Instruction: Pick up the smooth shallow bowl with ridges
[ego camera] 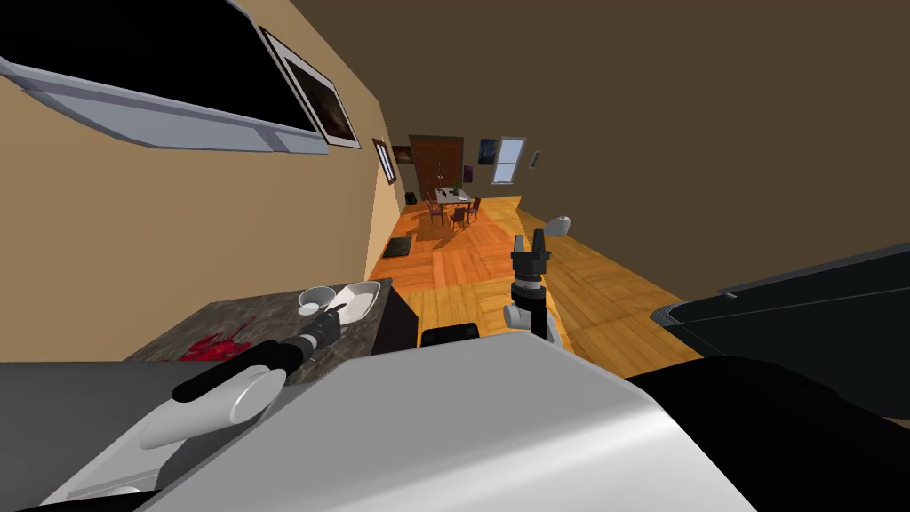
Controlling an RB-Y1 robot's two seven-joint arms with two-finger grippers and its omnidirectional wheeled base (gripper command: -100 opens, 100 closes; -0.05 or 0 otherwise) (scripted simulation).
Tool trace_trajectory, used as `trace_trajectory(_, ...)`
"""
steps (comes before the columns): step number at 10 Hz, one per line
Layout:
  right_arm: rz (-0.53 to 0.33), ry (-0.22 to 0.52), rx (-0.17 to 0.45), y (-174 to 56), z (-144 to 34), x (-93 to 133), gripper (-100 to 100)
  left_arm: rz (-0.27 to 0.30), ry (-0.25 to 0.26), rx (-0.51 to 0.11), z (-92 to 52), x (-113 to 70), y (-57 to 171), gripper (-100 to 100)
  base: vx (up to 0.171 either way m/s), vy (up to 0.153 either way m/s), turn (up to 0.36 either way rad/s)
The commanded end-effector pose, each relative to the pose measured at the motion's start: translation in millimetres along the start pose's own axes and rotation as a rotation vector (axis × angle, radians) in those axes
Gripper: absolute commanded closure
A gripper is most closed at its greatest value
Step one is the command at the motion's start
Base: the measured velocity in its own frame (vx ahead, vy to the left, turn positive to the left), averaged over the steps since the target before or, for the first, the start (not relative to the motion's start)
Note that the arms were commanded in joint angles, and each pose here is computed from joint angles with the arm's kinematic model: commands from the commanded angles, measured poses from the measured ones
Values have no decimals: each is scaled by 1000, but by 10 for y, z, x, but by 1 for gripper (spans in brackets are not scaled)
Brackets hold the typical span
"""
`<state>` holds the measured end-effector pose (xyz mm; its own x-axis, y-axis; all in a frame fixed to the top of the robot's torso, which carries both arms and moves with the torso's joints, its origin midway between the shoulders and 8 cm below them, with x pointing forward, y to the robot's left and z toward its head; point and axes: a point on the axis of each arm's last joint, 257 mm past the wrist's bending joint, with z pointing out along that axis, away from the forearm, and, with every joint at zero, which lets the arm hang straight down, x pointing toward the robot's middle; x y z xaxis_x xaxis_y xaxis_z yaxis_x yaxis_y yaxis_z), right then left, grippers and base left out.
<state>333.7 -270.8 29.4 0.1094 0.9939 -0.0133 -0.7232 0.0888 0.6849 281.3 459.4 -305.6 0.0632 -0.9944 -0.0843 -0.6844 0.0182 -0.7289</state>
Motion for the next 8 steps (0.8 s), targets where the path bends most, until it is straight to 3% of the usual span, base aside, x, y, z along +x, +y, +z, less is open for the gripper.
trace_trajectory(1,0,0,0,0,0,0,0,0,0,0,0,0,0,-100,15,-1,-13)
trace_trajectory(2,0,0,0,0,0,0,0,0,-1,1,5,-2,1,100,0,0,0)
trace_trajectory(6,0,0,0,0,0,0,0,-3,0,-8,6,0,36,100,-1,0,2)
trace_trajectory(7,0,0,0,0,0,0,0,-3,0,-8,6,0,39,0,0,0,0)
trace_trajectory(8,0,0,0,0,0,0,0,6,7,-1,-64,16,-41,100,-19,3,76)
